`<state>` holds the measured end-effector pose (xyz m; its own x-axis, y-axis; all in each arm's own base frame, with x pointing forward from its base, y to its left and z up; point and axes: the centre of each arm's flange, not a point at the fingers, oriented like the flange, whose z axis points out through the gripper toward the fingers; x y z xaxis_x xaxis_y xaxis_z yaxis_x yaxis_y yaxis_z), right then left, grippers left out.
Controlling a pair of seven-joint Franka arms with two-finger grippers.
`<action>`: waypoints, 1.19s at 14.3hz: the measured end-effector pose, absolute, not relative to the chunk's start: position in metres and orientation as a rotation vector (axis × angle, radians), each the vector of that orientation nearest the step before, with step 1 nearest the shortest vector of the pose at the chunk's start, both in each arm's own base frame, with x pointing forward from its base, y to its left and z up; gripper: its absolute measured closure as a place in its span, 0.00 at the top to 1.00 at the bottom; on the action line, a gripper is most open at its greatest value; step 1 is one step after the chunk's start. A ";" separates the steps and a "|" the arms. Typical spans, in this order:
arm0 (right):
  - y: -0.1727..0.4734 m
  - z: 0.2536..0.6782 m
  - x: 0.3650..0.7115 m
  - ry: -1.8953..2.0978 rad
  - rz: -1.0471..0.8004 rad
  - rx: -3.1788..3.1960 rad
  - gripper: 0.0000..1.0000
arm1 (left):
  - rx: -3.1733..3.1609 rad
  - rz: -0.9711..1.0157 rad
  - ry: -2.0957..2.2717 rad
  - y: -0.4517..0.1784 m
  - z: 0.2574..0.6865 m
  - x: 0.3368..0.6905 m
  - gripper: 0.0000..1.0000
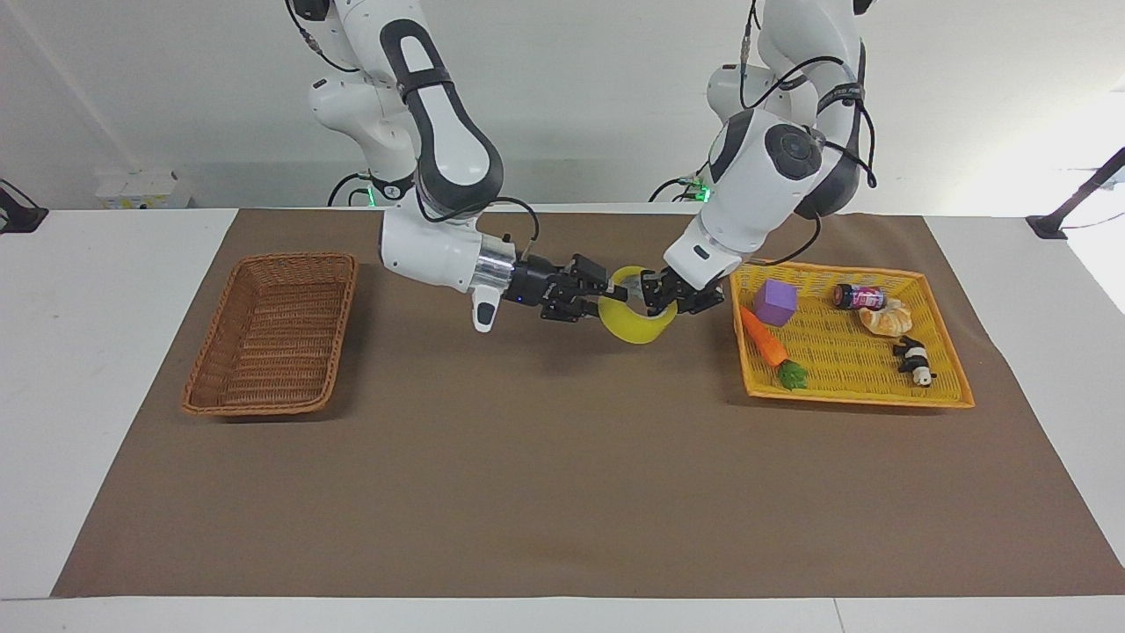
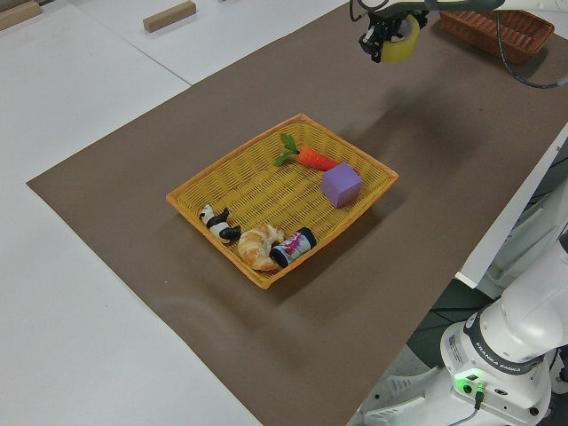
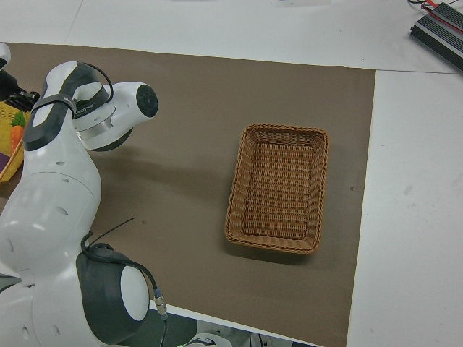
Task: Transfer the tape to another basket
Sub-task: 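Grasp the tape roll with the right gripper from the left gripper, then open the left gripper and withdraw it while the right gripper holds the tape, then carry the tape roll with the right gripper into the wicker basket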
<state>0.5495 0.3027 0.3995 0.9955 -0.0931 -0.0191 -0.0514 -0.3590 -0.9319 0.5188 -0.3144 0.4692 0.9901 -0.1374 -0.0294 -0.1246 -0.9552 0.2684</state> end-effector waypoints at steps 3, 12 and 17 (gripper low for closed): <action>0.303 0.400 0.549 0.102 -0.043 -1.939 0.54 | 2.866 -0.071 -0.191 -0.314 0.469 0.519 0.22; 0.290 0.392 0.555 0.093 -0.040 -1.971 0.54 | 2.880 0.089 -0.039 -0.157 0.599 0.551 1.00; 0.165 0.391 0.588 0.061 0.019 -2.004 0.54 | 3.067 0.104 -0.159 -0.032 0.588 0.570 1.00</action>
